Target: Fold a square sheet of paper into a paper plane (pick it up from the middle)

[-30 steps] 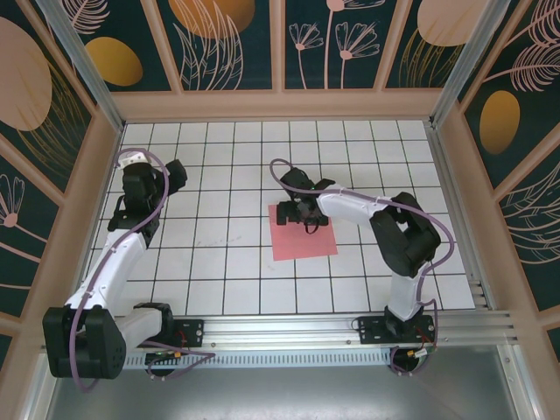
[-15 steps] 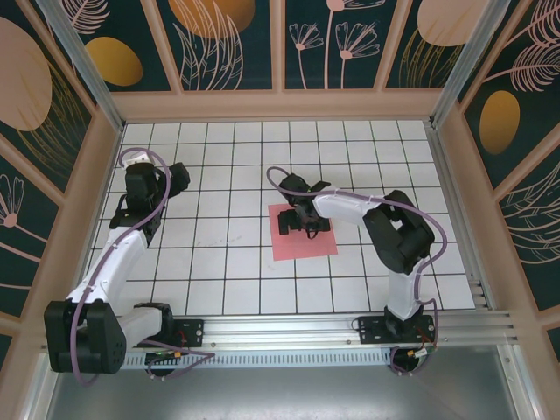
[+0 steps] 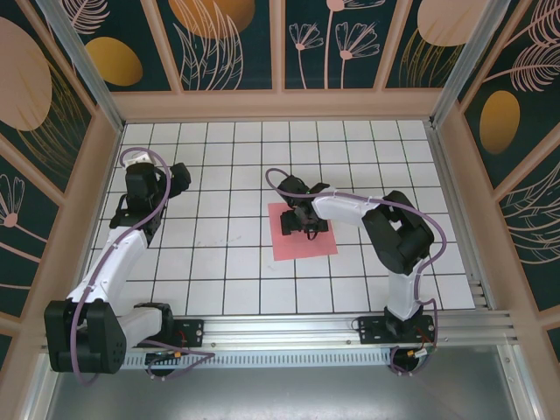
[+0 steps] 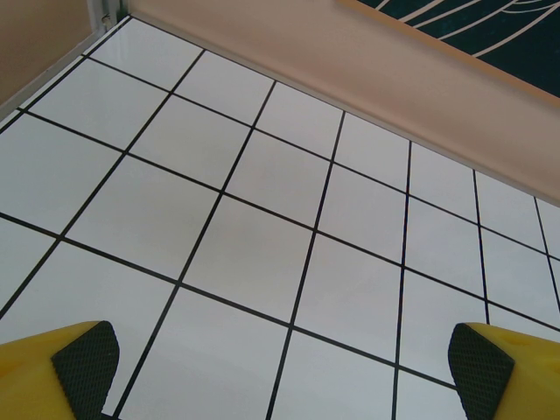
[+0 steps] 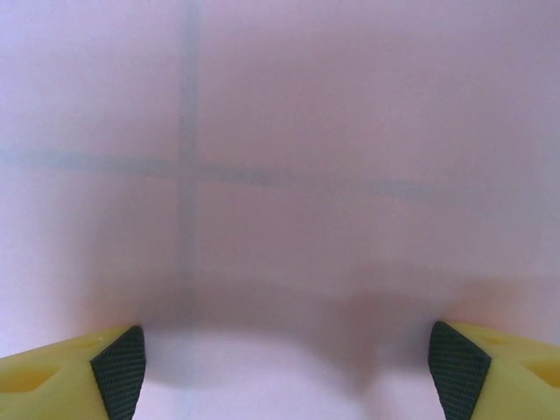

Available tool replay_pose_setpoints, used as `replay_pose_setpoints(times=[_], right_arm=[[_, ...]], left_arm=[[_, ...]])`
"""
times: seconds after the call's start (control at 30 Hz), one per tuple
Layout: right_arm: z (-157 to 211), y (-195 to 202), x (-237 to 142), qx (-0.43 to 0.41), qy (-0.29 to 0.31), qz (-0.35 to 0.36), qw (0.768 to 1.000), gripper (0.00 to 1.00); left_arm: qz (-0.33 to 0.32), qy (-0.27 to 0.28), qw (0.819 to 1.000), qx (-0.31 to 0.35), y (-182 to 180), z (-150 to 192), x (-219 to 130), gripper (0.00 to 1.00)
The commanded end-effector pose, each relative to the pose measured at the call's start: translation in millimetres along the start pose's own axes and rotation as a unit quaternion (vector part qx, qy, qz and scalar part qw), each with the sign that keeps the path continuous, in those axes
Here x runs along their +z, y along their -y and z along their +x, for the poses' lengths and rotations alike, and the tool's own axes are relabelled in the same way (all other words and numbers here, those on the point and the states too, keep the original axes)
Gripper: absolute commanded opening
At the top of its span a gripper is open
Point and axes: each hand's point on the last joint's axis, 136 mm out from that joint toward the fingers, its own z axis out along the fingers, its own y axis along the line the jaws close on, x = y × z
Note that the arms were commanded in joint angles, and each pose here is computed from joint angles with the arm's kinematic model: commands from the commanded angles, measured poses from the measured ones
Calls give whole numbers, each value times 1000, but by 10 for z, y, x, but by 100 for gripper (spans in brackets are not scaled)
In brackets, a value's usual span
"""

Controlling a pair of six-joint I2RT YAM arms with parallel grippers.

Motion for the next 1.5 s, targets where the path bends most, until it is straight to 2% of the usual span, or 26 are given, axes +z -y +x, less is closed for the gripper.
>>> replay_pose_setpoints(times=[0.0,0.17,0.3,0.33,0.43,0.6,0.67,0.73,0.8,1.03,1.1,1.27,1.33,1.47], right_arm=[[526,260,430,-6,-85,53,995,84],[465,260,393,5,-73,52,996,75],[254,116,220,18,-33,15,999,66],[191,61,164,22,-21,1,1000,63],[-38,-179,-76,36,22,-71,997,46],[-325,-647,-636,40,80,-249,964,31],[-407,-783,-891,41,100,-330,938,29],[-430,-861,-1066,45,101,-396,912,30],[-424,-873,-1101,50,94,-427,898,31],[-373,-653,-702,92,63,-404,908,32],[-367,-556,-581,101,64,-380,917,36],[-350,-174,-239,103,68,-264,957,49],[-336,-59,-174,102,63,-239,964,54],[-296,-18,-184,94,63,-235,966,61]], left_arm=[[5,-3,1000,3,15,-21,-3,99],[9,-9,1000,1,29,3,-1,99],[25,-27,999,-11,79,82,19,99],[32,-34,999,-16,101,115,25,98],[72,-66,994,-44,220,280,63,99],[162,-132,972,-107,493,634,95,90],[214,-151,957,-123,678,773,62,86],[237,-162,949,-130,792,895,24,85],[242,-170,947,-127,867,1008,5,84],[270,-212,928,-146,1104,1392,-35,84],[273,-221,925,-147,1146,1473,-41,84],[269,-233,924,-142,1239,1581,-22,84],[266,-237,923,-147,1266,1609,-13,84],[272,-254,917,-147,1359,1701,-21,85]])
